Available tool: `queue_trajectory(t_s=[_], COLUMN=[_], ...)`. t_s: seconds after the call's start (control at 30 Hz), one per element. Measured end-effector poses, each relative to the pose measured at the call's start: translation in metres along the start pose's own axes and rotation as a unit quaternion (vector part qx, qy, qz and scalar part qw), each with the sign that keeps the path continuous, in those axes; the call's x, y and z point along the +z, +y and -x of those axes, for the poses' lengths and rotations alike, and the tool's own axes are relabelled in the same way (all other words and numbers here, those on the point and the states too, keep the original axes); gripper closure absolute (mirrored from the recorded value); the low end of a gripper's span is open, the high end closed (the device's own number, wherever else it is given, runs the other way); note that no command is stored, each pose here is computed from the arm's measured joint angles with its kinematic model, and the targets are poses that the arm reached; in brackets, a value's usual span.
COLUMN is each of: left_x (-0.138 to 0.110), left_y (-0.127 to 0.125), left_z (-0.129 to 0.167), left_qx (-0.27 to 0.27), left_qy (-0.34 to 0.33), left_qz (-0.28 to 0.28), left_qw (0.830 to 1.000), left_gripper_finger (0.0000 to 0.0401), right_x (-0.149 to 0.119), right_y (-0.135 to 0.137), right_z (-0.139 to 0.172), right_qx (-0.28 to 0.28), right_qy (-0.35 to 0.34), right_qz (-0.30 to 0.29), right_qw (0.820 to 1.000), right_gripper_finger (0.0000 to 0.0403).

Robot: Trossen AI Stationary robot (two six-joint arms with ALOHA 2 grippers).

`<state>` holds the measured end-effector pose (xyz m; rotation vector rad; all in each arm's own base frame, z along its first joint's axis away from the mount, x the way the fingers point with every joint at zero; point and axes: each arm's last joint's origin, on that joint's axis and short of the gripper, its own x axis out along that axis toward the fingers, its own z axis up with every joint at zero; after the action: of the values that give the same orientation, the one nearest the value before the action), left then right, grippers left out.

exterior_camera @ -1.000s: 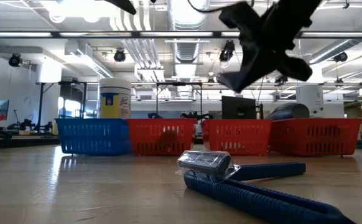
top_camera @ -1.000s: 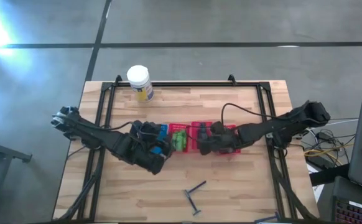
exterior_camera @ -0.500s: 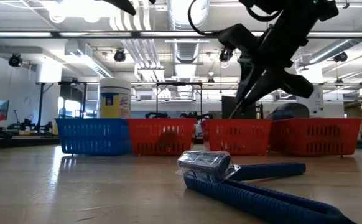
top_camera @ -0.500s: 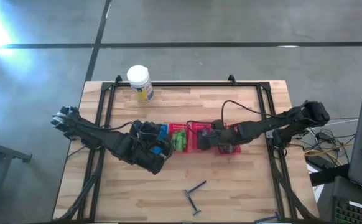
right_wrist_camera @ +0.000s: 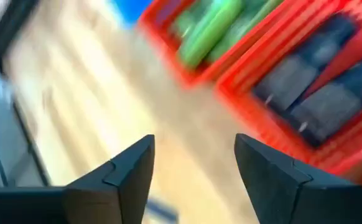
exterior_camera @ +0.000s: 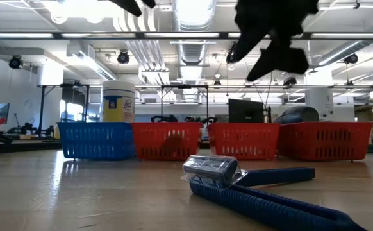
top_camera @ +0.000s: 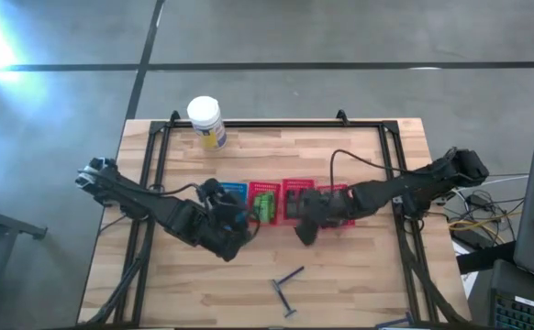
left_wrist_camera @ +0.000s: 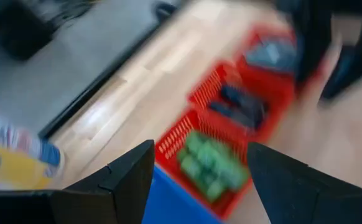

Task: Pick & Place Travel size toiletries
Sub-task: Put the blue razor into the blue basket

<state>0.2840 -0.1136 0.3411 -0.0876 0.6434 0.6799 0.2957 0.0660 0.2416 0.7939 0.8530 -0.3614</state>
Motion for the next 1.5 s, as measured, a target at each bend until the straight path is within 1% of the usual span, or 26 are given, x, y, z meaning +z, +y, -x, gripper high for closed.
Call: queue_trajectory(t_s=[0.07,0.13,0.2,0.3,0.4,0.5,0.57,0.63,0.7,0.83,0.93,1.0,1.1,1.2,1.23,1.37,1.5], left_x=[-0.005,-0.012,-0.019,-0.033,-0.047,-0.057,-0.060,-0.062,-0.064,-0.068,-0.073,-0.075,-0.077,-0.076,-0.076,-0.076,-0.077], left_y=[-0.006,-0.011,-0.020,-0.033,-0.040,-0.042,-0.043,-0.044,-0.046,-0.049,-0.052,-0.054,-0.055,-0.054,-0.054,-0.055,-0.055], left_z=[-0.003,-0.008,-0.016,-0.028,-0.038,-0.038,-0.035,-0.030,-0.027,-0.018,-0.012,-0.008,-0.005,-0.006,-0.006,-0.005,-0.004], left_qx=[-0.029,-0.068,-0.121,-0.190,-0.232,-0.237,-0.239,-0.241,-0.244,-0.251,-0.256,-0.260,-0.257,-0.253,-0.252,-0.250,-0.249], left_qy=[0.026,0.046,0.050,0.037,0.031,0.053,0.065,0.074,0.081,0.096,0.107,0.111,0.109,0.111,0.111,0.120,0.120], left_qz=[-0.082,-0.147,-0.185,-0.214,-0.184,-0.128,-0.086,-0.051,-0.025,0.024,0.053,0.059,0.073,0.088,0.092,0.130,0.137], left_qw=[0.996,0.986,0.974,0.957,0.955,0.962,0.965,0.966,0.966,0.963,0.959,0.957,0.957,0.957,0.957,0.952,0.951], left_gripper_finger=[0.0142,0.0142,0.0142,0.0142,0.0142,0.0142,0.0142,0.0142,0.0142,0.0142,0.0142,0.0142,0.0142,0.0142,0.0142,0.0142,0.0142], right_x=[-0.009,-0.018,-0.027,-0.045,-0.066,-0.087,-0.094,-0.095,-0.092,-0.080,-0.080,-0.084,-0.097,-0.111,-0.112,-0.111,-0.108], right_y=[0.007,0.010,0.012,0.022,0.034,0.039,0.041,0.042,0.046,0.049,0.047,0.045,0.044,0.041,0.042,0.047,0.048], right_z=[0.007,0.014,0.020,0.026,0.028,0.018,0.005,-0.007,-0.019,-0.032,-0.041,-0.049,-0.062,-0.077,-0.080,-0.082,-0.081], right_qx=[-0.016,-0.045,-0.064,-0.049,-0.013,0.005,0.010,0.016,0.034,0.060,0.063,0.061,0.058,0.047,0.046,0.036,0.023], right_qy=[0.030,0.053,0.071,0.084,0.094,0.104,0.104,0.099,0.084,0.064,0.082,0.098,0.114,0.136,0.138,0.140,0.120], right_qz=[0.042,0.060,0.077,0.125,0.192,0.253,0.278,0.299,0.325,0.380,0.408,0.424,0.462,0.501,0.508,0.516,0.520], right_qw=[0.999,0.996,0.992,0.987,0.977,0.962,0.955,0.949,0.942,0.921,0.907,0.898,0.878,0.853,0.849,0.844,0.845], right_gripper_finger=[0.0174,0.0168,0.0163,0.0156,0.0153,0.0158,0.0165,0.0173,0.0179,0.0189,0.0194,0.0197,0.0197,0.0193,0.0192,0.0192,0.0200])
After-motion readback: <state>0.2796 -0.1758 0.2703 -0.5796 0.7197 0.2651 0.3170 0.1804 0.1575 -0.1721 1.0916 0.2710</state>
